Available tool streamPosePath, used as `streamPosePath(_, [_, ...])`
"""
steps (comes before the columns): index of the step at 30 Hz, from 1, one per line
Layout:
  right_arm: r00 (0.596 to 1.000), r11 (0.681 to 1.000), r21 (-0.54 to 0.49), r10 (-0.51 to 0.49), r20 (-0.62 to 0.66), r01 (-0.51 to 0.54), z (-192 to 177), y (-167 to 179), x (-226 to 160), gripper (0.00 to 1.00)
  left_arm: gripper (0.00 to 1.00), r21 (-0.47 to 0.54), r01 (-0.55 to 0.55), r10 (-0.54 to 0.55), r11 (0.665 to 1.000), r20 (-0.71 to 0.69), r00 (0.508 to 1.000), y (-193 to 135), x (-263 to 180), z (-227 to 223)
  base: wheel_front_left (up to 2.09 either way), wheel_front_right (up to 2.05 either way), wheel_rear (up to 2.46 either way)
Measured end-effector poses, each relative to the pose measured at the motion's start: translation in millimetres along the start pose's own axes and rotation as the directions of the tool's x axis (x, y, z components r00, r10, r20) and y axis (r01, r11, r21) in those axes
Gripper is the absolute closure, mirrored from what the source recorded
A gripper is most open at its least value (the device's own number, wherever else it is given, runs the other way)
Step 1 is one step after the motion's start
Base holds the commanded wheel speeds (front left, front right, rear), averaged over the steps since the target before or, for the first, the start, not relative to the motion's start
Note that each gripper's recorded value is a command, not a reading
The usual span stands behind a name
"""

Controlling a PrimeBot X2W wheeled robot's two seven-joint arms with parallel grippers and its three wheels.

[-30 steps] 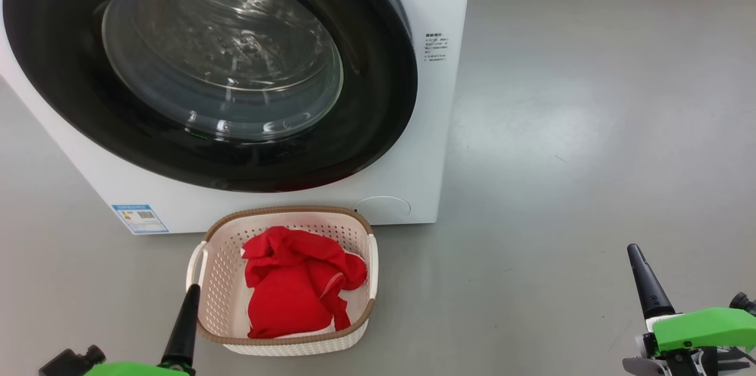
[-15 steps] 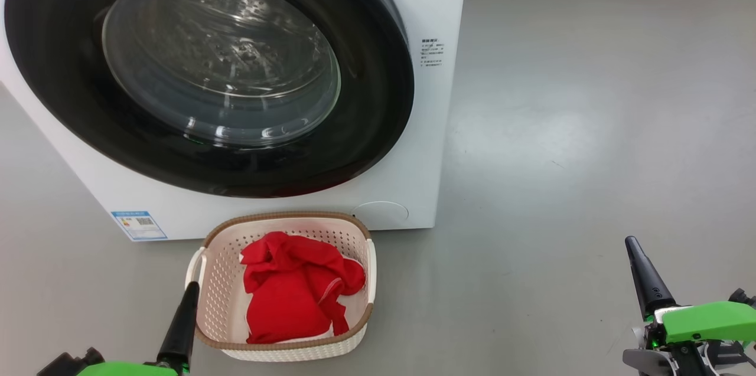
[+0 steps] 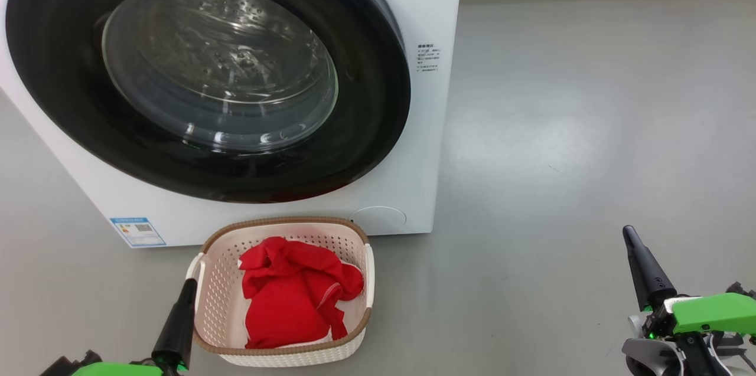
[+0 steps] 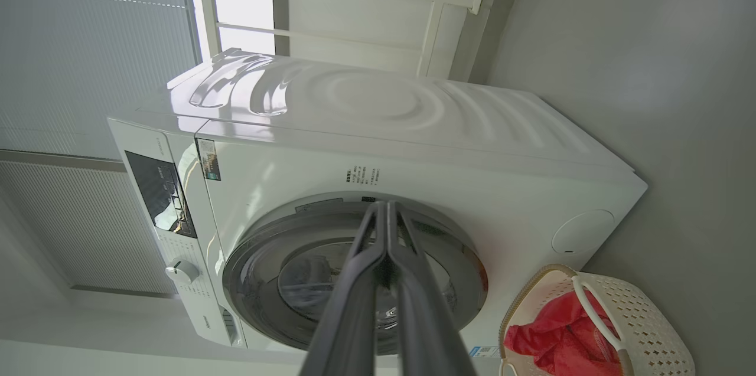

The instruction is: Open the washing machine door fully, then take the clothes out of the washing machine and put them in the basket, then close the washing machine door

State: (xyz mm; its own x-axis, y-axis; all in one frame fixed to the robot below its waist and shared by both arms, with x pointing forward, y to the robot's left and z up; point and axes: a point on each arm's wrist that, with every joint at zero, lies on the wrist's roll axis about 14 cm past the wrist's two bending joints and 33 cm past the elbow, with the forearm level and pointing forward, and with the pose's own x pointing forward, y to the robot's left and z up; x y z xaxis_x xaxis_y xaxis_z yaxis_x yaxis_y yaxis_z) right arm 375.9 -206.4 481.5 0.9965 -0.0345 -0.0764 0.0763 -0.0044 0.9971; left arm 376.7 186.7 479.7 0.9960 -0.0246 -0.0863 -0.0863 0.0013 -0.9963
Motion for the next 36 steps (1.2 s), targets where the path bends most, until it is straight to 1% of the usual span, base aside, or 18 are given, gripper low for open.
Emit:
streamPosePath(3, [1.0, 1.0, 0.016, 0.002, 0.002, -0.002, 0.5, 0.2, -0.1, 1.0, 1.0, -0.011, 0.002, -0.002, 1.0, -0.004, 1.0, -0.5, 0.1, -0.5, 0.0, 0.0, 0.0])
streamPosePath(36, [1.0, 1.0, 0.016, 0.001, 0.002, -0.002, 0.5, 0.2, 0.0, 1.0, 1.0, -0.012, 0.003, -0.003, 1.0, -0.001, 1.0, -0.7, 0.0, 0.4, 0.0, 0.0, 0.0])
